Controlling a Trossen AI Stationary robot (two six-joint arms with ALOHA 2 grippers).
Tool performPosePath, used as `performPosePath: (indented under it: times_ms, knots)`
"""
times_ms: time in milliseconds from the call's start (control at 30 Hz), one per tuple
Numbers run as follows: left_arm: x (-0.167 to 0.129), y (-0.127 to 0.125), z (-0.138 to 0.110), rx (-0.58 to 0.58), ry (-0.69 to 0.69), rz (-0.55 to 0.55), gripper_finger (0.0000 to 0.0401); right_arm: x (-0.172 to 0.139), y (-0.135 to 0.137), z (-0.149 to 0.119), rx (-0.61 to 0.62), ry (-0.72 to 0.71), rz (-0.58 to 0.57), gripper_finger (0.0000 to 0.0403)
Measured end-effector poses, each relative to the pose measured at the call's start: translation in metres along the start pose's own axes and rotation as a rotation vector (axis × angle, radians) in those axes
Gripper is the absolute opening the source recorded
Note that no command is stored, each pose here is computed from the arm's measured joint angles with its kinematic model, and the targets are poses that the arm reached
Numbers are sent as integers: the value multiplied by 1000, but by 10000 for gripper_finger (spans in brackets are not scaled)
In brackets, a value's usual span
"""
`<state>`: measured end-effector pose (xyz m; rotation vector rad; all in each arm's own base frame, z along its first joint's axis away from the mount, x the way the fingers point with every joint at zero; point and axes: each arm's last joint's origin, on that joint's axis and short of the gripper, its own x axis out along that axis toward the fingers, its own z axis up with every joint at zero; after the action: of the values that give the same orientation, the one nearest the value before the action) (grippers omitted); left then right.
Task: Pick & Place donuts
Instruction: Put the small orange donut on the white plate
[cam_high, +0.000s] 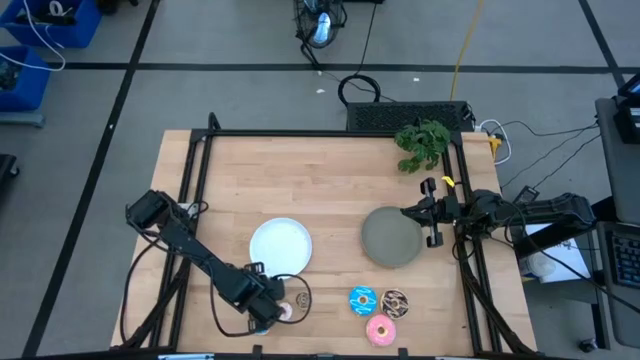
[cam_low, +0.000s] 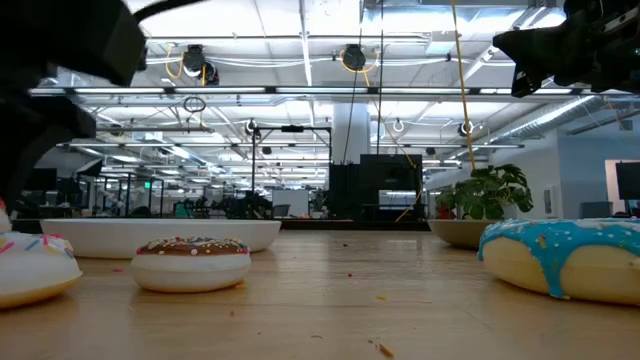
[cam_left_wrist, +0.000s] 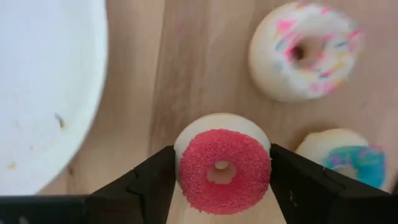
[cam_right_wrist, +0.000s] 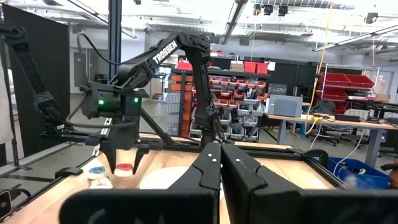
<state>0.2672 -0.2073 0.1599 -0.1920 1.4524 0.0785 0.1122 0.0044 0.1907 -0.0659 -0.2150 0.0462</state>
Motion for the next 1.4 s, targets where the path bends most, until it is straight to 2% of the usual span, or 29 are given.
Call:
performPosePath:
  times_ms: [167,300,633,900,1100,1400]
  knots:
    - [-17,-4,8,40,3,11,241,0,0,0,-4,0,0,0]
    - [-41,-11,15,99,10,5,241,0,0,0,-4,0,0,0]
    - [-127,-23,31,237,-20,-11,241,0,0,1,-4,-8,-1,0]
    - [-189,-8,36,211,-54,36,241,0,0,1,-4,-8,1,0]
    - [-210,3,40,195,-111,30,241,0,0,1,-4,-8,3,0]
    - [-218,16,44,187,-136,33,241,0,0,1,-4,-8,3,0]
